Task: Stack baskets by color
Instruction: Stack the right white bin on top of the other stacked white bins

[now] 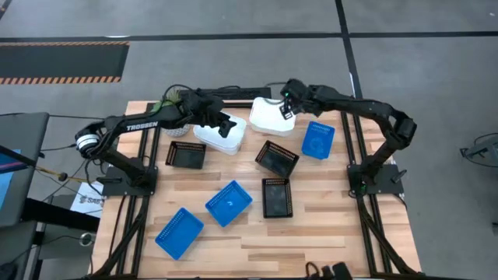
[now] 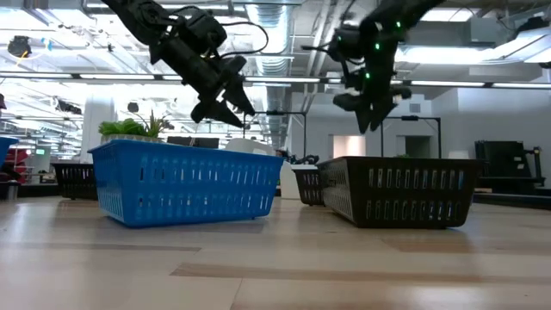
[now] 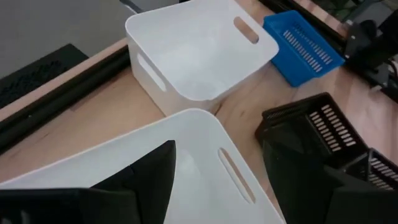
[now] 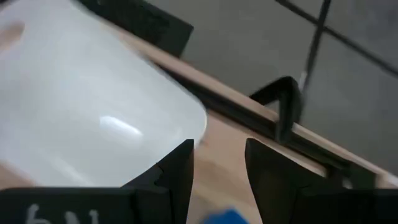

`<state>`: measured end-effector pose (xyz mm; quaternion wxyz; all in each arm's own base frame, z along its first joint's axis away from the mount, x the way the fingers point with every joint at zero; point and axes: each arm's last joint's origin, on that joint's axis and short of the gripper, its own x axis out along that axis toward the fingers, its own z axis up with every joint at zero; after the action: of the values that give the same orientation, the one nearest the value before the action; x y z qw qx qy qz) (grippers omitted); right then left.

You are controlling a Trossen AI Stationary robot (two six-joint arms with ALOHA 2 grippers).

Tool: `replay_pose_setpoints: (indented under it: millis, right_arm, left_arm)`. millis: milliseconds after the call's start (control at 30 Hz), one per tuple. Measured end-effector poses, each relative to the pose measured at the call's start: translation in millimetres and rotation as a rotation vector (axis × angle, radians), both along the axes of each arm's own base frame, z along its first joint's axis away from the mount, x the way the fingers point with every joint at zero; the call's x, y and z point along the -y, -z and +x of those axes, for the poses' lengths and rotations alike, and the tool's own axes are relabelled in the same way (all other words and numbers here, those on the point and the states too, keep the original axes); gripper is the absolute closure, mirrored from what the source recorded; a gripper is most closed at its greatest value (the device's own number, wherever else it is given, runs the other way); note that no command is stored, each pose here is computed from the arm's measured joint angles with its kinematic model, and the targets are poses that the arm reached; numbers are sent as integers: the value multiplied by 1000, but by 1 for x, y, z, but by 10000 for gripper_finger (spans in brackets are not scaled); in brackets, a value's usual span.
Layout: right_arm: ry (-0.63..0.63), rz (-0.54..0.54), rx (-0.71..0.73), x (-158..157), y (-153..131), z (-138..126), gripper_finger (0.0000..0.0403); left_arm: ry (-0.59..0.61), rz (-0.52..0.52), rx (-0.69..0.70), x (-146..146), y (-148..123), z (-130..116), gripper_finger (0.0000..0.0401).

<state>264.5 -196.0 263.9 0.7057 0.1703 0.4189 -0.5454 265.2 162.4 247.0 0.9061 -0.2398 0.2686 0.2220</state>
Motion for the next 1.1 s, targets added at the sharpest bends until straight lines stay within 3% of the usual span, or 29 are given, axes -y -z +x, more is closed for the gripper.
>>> replay_pose_setpoints:
  millis: [167, 433, 800, 967, 1100]
  right_arm:
    - [43, 47, 83, 22, 21, -16, 232]
    - [81, 62, 106, 28, 48, -27, 234]
    - [59, 103, 126, 37, 73, -14, 234]
    - [48, 102, 118, 37, 71, -16, 238]
    - [56, 61, 165, 37, 52, -22, 242]
  left_arm:
    - [7, 13, 16, 2, -6, -2, 172]
    - [7, 13, 15, 2, -6, -3, 173]
    - [4, 15, 16, 2, -6, -3, 173]
    - [5, 13, 15, 2, -6, -3, 173]
    - [1, 8, 17, 2, -6, -3, 173]
